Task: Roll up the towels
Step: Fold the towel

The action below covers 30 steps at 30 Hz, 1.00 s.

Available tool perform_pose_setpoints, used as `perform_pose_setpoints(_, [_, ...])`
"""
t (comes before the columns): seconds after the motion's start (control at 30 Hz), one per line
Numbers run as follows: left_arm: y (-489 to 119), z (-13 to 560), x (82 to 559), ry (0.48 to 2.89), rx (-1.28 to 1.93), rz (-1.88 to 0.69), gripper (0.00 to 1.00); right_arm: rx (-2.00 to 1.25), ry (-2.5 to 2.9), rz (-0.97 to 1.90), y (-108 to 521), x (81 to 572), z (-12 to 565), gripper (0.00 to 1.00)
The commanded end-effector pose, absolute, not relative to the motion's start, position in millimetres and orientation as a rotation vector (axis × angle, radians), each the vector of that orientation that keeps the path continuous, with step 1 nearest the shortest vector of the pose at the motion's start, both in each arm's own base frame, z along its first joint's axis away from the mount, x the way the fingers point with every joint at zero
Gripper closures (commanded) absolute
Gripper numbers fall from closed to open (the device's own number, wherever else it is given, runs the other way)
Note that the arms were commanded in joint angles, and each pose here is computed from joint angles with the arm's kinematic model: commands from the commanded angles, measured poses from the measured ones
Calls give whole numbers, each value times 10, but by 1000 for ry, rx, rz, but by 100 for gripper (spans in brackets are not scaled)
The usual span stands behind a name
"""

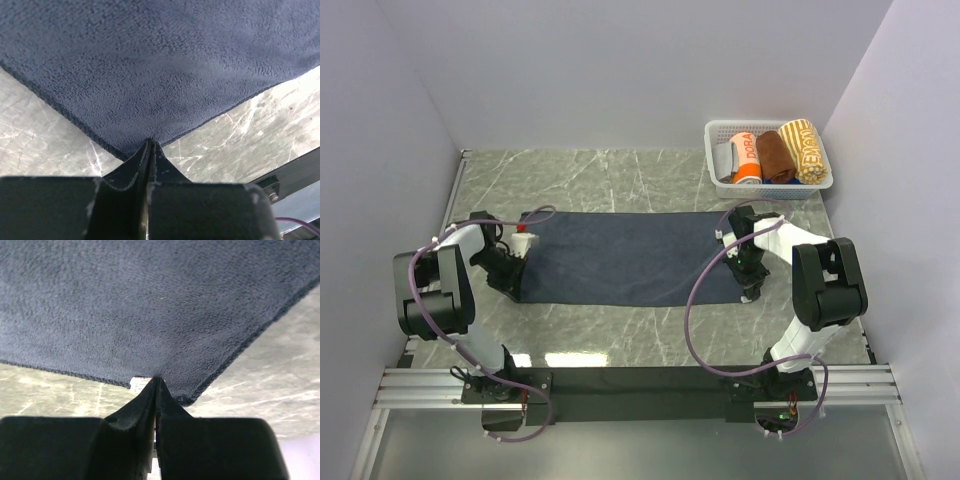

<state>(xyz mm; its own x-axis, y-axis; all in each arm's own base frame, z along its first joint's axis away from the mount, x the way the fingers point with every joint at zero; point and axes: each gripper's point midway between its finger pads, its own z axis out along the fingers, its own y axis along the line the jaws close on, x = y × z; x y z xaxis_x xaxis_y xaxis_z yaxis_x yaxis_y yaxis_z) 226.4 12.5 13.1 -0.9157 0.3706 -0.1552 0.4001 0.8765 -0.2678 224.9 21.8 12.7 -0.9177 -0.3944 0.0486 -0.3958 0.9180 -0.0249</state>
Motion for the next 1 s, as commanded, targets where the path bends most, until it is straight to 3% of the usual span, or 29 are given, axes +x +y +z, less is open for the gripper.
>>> perform_pose_setpoints(0.0, [363,-15,2246,3008,556,-288,96,615,-3032,185,75,2284,98,95])
perform_pose_setpoints(0.27, [657,-3,2040,3064,535,-235,98,661,-2984,237,-9,2178,95,96])
perform_pose_setpoints(0.7, [554,57,1804,3070,558,-288,99,838,-2899,217,150,1881,87,92])
perform_pose_setpoints(0.77, [573,59,1810,3070,532,-286,99,843,-2896,217,147,1862,89,89])
perform_pose_setpoints(0.87, [554,94,1882,3058,492,-339,96,839,-2937,192,205,1955,158,72])
perform_pose_setpoints(0.97, [477,318,2154,2942,496,-425,77,848,-3047,129,357,2215,393,59])
